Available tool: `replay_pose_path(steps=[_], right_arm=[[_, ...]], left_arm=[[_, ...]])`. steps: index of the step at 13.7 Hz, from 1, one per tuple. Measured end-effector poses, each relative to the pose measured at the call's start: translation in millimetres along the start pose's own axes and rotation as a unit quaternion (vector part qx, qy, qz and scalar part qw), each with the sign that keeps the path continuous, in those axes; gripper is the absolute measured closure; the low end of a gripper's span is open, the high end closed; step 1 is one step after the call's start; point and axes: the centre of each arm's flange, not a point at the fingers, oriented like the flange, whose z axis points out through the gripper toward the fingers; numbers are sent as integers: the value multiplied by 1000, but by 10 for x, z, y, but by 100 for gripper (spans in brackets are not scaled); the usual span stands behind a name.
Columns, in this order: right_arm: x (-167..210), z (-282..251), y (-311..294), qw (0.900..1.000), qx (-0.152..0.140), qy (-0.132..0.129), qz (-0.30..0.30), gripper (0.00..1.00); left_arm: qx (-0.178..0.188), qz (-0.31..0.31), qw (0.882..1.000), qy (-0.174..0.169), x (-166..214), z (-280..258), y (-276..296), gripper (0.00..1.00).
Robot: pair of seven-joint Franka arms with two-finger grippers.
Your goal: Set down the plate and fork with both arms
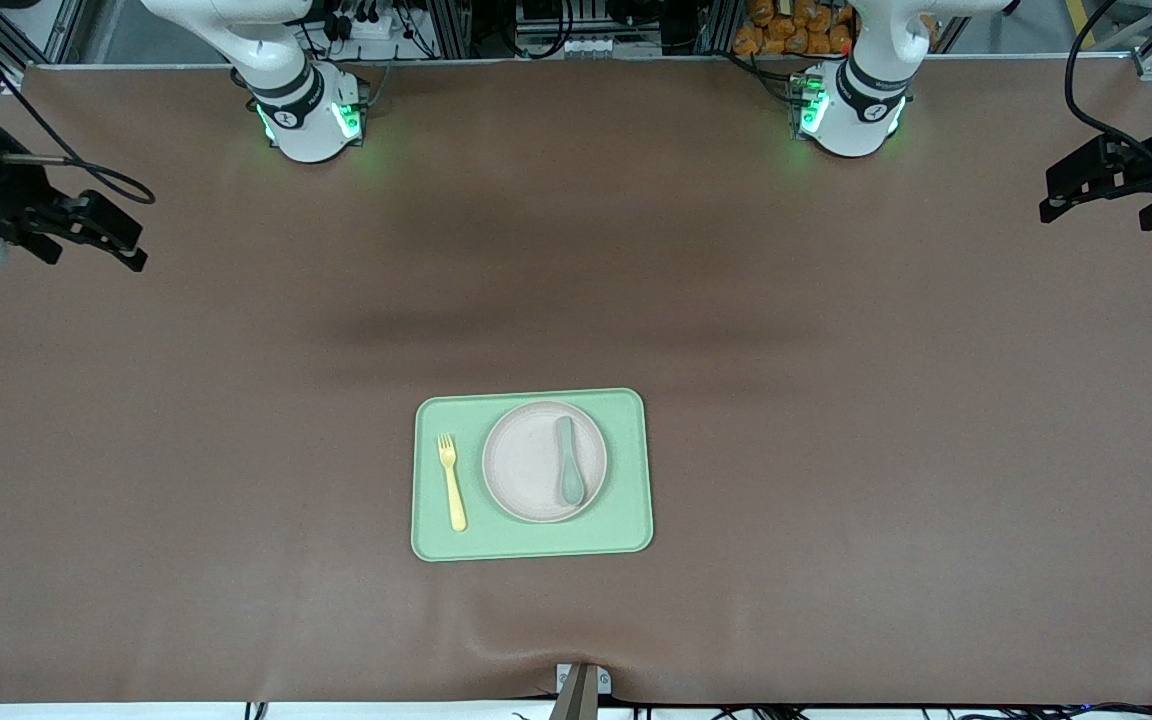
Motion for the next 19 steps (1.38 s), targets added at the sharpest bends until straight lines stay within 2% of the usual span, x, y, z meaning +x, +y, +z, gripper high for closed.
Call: replay_pose_path(steps=[3,6,19], right_arm=[[124,-163,33,1000,-7,3,1,0],[140,-119,47,1000,-10,-17,3,0],[162,-150,90,1000,-8,-13,7,0]], left_arm=[[0,0,1000,0,1,-1,0,0],[0,0,1000,0,1,-1,1,0],[3,1,1000,1,2,-2,5,0]])
